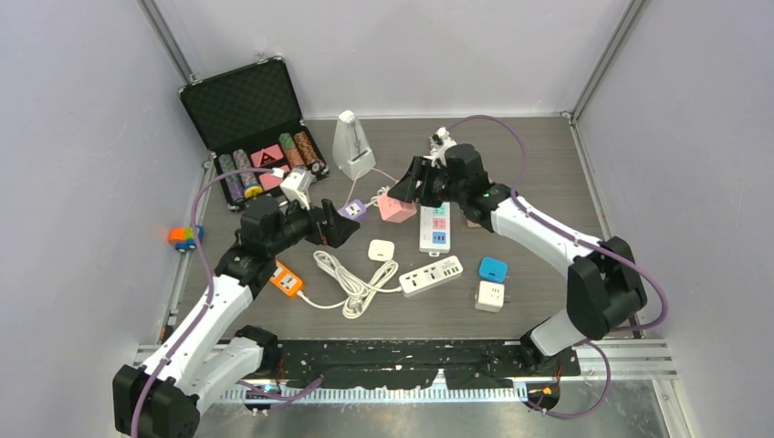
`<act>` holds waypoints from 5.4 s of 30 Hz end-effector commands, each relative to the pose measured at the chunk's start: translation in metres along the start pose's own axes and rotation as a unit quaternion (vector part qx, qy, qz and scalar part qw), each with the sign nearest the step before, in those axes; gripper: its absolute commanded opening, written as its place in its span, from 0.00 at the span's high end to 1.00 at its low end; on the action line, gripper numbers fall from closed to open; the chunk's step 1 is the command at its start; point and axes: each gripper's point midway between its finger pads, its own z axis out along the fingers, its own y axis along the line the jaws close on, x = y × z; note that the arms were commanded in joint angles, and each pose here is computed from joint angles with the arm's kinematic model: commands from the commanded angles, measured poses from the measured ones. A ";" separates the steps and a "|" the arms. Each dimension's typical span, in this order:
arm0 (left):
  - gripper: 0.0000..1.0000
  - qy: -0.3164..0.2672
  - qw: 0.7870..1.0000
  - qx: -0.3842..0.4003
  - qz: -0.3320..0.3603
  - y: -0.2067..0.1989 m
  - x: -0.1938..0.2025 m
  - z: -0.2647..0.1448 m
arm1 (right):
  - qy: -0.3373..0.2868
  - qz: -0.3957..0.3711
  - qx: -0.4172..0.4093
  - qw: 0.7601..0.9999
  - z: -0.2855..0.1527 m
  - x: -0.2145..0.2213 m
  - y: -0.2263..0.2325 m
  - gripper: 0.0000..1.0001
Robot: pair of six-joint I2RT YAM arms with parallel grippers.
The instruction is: Insert the plug
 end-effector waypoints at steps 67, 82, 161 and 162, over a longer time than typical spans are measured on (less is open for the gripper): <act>1.00 -0.243 0.887 0.209 0.333 -0.128 -0.062 0.031 | -0.037 0.064 -0.189 0.979 -0.130 -0.016 0.104 0.06; 1.00 -0.140 0.866 0.177 0.446 -0.106 -0.041 0.049 | -0.098 -0.115 0.023 0.988 -0.147 -0.031 0.087 0.04; 0.16 0.020 0.993 -0.023 0.114 -0.033 -0.009 0.126 | -0.057 -0.132 0.345 0.928 0.040 -0.172 -0.161 0.88; 0.16 0.022 0.993 -0.026 0.113 -0.031 -0.008 0.126 | -0.058 -0.135 0.343 0.928 0.041 -0.175 -0.161 0.88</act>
